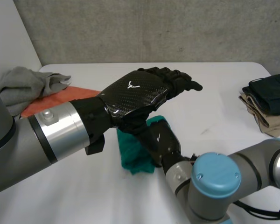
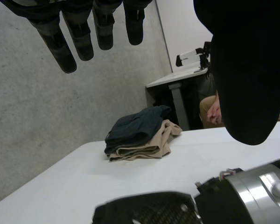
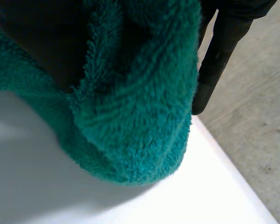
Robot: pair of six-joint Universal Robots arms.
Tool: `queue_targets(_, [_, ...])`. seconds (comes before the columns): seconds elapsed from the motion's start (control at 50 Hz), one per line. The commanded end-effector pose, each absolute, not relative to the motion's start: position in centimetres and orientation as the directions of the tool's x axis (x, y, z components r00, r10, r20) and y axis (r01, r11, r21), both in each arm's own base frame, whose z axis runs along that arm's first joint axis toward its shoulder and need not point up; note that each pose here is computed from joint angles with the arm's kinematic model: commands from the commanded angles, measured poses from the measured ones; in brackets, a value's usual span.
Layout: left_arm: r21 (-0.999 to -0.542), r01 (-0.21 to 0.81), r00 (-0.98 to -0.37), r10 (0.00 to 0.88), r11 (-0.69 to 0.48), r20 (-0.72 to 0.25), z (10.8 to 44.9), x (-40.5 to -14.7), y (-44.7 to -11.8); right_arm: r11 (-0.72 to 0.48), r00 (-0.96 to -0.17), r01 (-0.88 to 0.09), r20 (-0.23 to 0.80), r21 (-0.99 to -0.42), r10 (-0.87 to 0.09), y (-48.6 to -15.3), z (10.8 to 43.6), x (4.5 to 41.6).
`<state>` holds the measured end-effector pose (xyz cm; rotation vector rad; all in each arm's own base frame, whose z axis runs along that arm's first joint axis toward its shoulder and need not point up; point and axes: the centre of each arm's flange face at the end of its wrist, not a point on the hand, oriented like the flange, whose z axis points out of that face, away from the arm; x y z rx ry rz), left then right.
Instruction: Fold the laundry.
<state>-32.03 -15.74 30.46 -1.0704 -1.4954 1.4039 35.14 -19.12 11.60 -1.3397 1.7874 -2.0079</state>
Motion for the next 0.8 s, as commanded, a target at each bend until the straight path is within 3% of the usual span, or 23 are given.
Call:
queue_targets(0.02, [-0.999, 0.035, -0.329, 0.944, -0.002, -0.013, 31.3, -31.9, -16.0, -0.315, -0.669, -0.326, 0.453, -0.891, -0.59, -21.8, 15.3, 35.5])
queue_targets(0.14, [-0.999, 0.004, -0.347, 0.937, -0.032, -0.032, 32.5, -31.7, -16.3, -0.359, -0.773, -0.262, 0.417, -0.896, -0.478, -26.8, 19.8, 33.8])
queue_targets(0.22, [-0.998, -0.025, -0.365, 0.93, -0.056, -0.043, 33.6, -31.6, -16.4, -0.407, -0.851, -0.239, 0.392, -0.882, -0.349, -31.6, 23.6, 30.5])
queue_targets(0.26, [-0.997, -0.045, -0.376, 0.925, -0.067, -0.045, 34.1, -31.5, -16.5, -0.439, -0.894, -0.229, 0.367, -0.869, -0.259, -35.2, 25.9, 27.4])
queue_targets(0.3, [-0.995, -0.068, -0.387, 0.921, -0.076, -0.044, 34.6, -31.5, -16.7, -0.453, -0.907, -0.226, 0.356, -0.863, -0.226, -36.6, 26.9, 26.0])
queue_targets(0.38, [-0.993, -0.097, -0.391, 0.92, -0.074, -0.03, 35.0, -31.6, -16.9, -0.469, -0.944, -0.206, 0.301, -0.859, -0.135, -42.3, 28.2, 19.4])
queue_targets(0.5, [-0.992, -0.112, -0.384, 0.923, -0.062, -0.014, 34.8, -31.7, -16.9, -0.418, -0.96, -0.19, 0.257, -0.888, -0.111, -48.0, 25.7, 11.0])
queue_targets(0.6, [-0.994, -0.1, -0.38, 0.925, -0.043, -0.002, 33.7, -31.8, -16.8, -0.333, -0.959, -0.212, 0.261, -0.919, -0.109, -51.1, 20.3, 3.5])
queue_targets(0.7, [-0.995, -0.096, -0.379, 0.925, -0.039, 0.0, 33.1, -32.0, -17.0, -0.246, -0.948, -0.189, 0.242, -0.951, -0.206, -52.0, 14.3, 0.2])
queue_targets(0.8, [-0.996, -0.088, -0.375, 0.927, -0.026, 0.009, 32.5, -32.1, -17.1, -0.197, -0.941, -0.277, 0.307, -0.94, -0.144, -51.7, 11.4, -2.9])
